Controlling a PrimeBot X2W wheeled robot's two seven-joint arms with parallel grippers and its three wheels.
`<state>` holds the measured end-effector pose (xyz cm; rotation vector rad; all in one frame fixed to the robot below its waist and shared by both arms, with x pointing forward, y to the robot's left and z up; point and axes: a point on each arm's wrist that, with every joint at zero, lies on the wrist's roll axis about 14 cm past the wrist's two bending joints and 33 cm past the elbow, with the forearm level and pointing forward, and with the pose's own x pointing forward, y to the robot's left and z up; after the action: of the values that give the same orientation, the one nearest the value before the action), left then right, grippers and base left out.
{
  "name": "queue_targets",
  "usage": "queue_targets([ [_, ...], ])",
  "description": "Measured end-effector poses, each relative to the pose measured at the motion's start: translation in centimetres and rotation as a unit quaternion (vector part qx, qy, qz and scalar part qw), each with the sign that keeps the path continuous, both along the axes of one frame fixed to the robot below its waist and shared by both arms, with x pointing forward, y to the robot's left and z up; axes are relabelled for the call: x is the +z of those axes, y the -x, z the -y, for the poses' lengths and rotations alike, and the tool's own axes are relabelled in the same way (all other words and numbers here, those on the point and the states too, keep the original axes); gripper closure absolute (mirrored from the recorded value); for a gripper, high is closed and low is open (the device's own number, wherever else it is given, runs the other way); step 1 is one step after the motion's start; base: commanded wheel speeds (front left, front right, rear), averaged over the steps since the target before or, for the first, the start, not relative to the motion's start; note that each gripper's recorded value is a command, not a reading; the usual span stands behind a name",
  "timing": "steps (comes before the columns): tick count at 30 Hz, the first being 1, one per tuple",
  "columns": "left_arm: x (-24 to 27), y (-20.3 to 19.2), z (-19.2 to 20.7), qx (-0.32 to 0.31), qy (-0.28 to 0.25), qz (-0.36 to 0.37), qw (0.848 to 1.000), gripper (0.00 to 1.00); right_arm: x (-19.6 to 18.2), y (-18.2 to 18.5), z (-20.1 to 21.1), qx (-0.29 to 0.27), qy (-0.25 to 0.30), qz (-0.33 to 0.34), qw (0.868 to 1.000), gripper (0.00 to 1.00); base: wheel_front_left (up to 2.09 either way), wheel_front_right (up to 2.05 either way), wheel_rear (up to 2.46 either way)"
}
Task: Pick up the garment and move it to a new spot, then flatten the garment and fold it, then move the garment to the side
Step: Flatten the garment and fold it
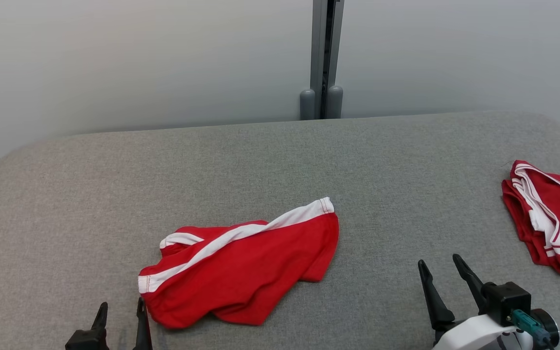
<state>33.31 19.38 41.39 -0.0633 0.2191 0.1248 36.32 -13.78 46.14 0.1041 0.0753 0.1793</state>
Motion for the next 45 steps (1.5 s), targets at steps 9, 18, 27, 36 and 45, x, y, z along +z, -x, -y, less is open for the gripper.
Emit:
queue_targets([
  [9, -0.5, 0.0, 0.2, -0.001, 0.009, -0.008, 1.000, 0.00, -0.2, -0.2, -0.2, 0.002, -0.001, -0.004, 1.000, 0.00, 0.00, 0.00, 0.00],
  [18, 1.0, -1.9, 1.6, -0.014, 0.072, 0.020, 0.997, 0.00, -0.8, -0.3, -0.2, 0.003, -0.001, -0.012, 1.000, 0.00, 0.00, 0.00, 0.00],
  [27, -0.8, -3.0, 2.6, -0.009, 0.154, -0.005, 0.988, 0.00, -1.3, -0.4, -0.1, 0.001, -0.004, -0.021, 1.000, 0.00, 0.00, 0.00, 0.00],
  [36, -2.3, -3.3, 3.1, -0.002, 0.219, -0.025, 0.975, 0.00, -1.7, -0.7, 0.1, -0.002, -0.004, -0.027, 1.000, 0.00, 0.00, 0.00, 0.00],
  [45, -2.2, -3.6, 3.8, -0.005, 0.268, -0.021, 0.963, 0.00, -1.8, -0.9, -0.3, 0.003, -0.004, -0.028, 1.000, 0.00, 0.00, 0.00, 0.00],
])
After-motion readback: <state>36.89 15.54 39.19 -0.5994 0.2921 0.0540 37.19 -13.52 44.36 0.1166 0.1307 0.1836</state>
